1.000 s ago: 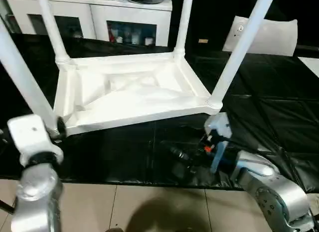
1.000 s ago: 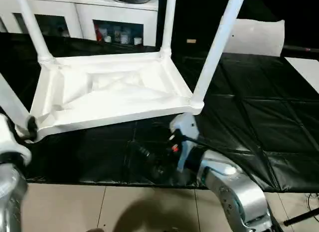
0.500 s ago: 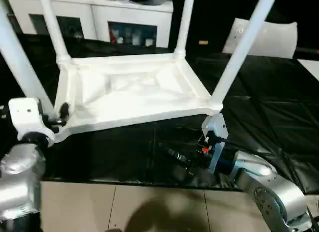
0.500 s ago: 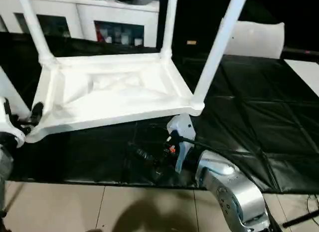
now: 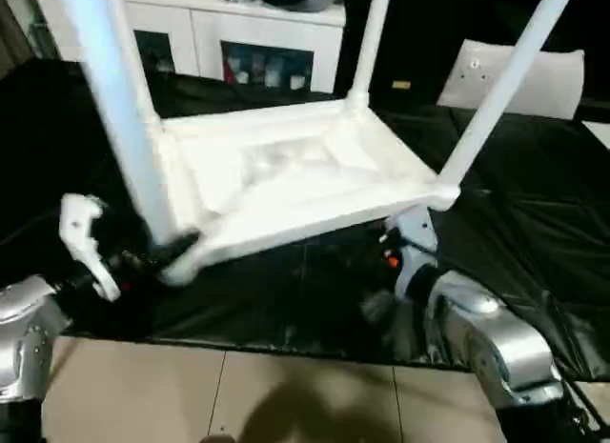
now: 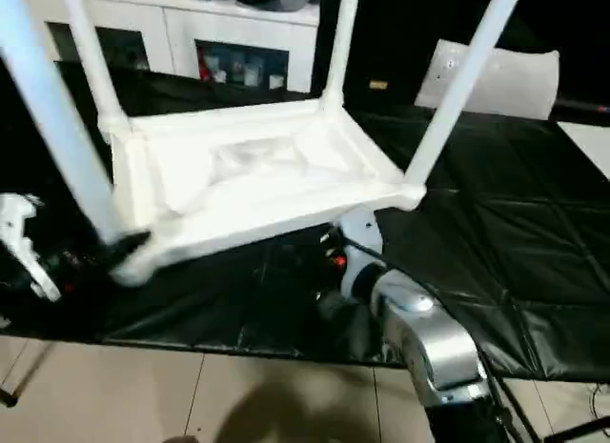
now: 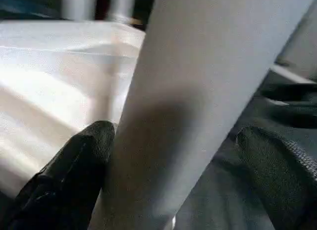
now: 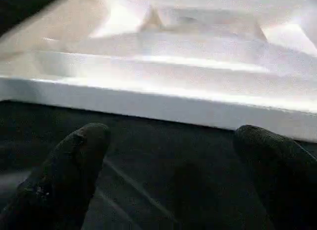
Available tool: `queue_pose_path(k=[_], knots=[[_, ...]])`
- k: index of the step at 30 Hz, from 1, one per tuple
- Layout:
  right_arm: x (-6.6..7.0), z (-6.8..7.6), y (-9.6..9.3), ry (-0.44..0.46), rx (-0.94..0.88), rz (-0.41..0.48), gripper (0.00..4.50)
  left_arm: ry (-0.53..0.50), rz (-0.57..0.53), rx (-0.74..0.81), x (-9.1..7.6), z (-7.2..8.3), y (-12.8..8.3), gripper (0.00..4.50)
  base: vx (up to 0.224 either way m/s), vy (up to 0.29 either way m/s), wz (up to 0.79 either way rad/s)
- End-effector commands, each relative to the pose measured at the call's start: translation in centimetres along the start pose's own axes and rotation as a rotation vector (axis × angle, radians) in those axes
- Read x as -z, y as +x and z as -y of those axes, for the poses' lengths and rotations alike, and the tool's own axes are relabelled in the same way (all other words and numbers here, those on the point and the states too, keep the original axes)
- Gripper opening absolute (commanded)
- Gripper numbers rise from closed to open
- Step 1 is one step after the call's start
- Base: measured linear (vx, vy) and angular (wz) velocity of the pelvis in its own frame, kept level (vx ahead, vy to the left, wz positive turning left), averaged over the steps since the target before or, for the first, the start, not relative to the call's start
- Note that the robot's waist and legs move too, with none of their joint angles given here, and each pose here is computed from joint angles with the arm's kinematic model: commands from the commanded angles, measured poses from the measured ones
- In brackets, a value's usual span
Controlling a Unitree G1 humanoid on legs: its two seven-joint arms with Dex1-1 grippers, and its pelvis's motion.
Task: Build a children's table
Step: Rotate table base
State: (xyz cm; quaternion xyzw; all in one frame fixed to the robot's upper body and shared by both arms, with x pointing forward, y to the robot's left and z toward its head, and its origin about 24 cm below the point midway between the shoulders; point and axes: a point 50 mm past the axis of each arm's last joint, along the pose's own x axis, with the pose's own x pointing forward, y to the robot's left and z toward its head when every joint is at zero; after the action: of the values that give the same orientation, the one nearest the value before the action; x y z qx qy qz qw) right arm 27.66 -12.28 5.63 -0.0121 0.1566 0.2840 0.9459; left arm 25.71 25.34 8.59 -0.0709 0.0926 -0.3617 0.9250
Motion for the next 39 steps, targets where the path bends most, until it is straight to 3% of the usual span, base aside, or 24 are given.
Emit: queue_pose_path(k=[1, 7, 13, 19, 25, 34, 39], knots=[[0.2, 0.9, 0.3, -0.024, 0.064, -0.015, 4.50, -0.004, -0.025, 0.123, 0.0, 1.6, 1.0, 4.38, 0.000, 0.000, 0.00], [2.6, 2.5, 2.0, -0.082, 0.197, -0.133, 4.50, 0.012, -0.025, 0.312, 0.0, 5.2, 3.9, 4.38, 0.000, 0.000, 0.00], [2.8, 2.7, 3.9, -0.080, 0.205, -0.142, 4.50, -0.015, -0.032, 0.544, -0.4, 9.4, 5.6, 4.38, 0.000, 0.000, 0.00], [1.9, 1.6, 6.0, -0.087, 0.142, -0.110, 4.50, -0.021, -0.016, 0.688, -0.9, 12.5, 7.2, 4.38, 0.000, 0.000, 0.00], [1.3, 0.4, 7.5, -0.116, 0.103, -0.093, 4.50, 0.003, 0.040, 0.710, -1.8, 13.8, 9.9, 4.38, 0.000, 0.000, 0.00], [1.3, -0.4, 8.1, -0.101, 0.039, -0.050, 4.50, 0.047, 0.136, 0.663, -3.4, 14.4, 13.9, 4.38, 0.000, 0.000, 0.00], [1.8, 0.5, 7.8, -0.089, 0.104, -0.055, 4.50, 0.087, 0.193, 0.565, -4.2, 13.8, 15.4, 4.38, 0.000, 0.000, 0.00]])
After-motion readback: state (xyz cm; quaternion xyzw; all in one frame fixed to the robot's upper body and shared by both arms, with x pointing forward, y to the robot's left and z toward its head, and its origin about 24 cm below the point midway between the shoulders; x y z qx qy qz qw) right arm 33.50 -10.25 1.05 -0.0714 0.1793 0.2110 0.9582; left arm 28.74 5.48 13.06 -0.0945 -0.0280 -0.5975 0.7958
